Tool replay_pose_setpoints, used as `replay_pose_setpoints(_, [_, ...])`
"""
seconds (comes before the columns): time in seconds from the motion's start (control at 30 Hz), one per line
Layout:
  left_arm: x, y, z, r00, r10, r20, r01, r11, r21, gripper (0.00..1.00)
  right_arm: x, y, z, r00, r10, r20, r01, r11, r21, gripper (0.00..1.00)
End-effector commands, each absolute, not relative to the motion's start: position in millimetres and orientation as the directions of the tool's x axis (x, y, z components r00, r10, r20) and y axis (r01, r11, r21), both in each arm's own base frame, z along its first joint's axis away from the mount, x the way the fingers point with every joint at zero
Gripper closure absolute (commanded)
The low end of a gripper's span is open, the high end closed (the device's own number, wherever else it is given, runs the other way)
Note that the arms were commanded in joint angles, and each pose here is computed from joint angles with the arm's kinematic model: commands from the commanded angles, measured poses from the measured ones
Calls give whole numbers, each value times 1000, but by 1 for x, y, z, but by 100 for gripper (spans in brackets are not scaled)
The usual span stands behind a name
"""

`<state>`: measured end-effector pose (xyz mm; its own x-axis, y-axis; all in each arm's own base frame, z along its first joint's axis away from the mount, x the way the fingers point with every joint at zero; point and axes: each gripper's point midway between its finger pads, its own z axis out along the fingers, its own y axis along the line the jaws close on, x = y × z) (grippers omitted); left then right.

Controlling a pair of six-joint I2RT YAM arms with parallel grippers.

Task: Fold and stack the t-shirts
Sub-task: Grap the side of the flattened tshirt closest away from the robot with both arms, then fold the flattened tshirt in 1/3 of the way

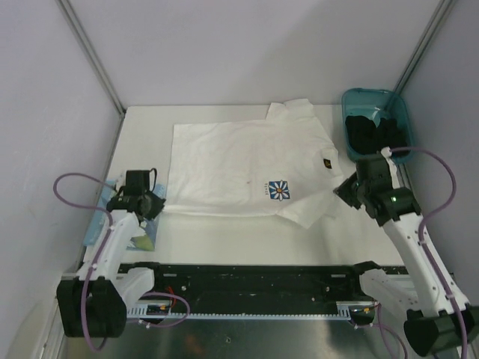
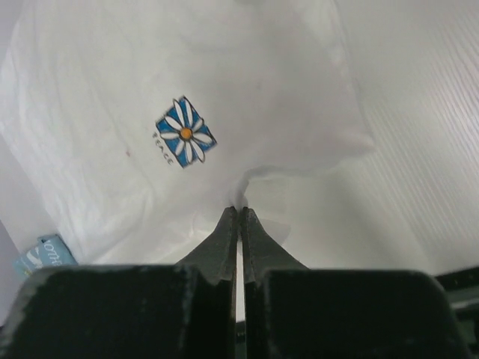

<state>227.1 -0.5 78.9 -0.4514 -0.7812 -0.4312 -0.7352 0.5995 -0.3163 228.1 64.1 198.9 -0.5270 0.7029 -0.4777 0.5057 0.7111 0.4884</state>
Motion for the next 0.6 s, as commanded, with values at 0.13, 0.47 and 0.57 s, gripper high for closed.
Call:
replay_pose_setpoints(0.13, [305, -11, 104, -522, -681, -513, -626, 715, -312, 100, 325, 67, 215, -498, 558, -663, 373, 829, 417, 100])
replay_pose_setpoints(0.47, [369, -12, 88, -576, -639, -510, -615, 750, -245, 100, 404, 64, 190, -479, 517, -709, 378, 851, 365, 100])
replay_pose_setpoints(0.57, [380, -10, 86, -578, -631, -517, -616, 753, -231, 100, 417, 57, 183, -470, 527, -708, 397, 843, 363, 100])
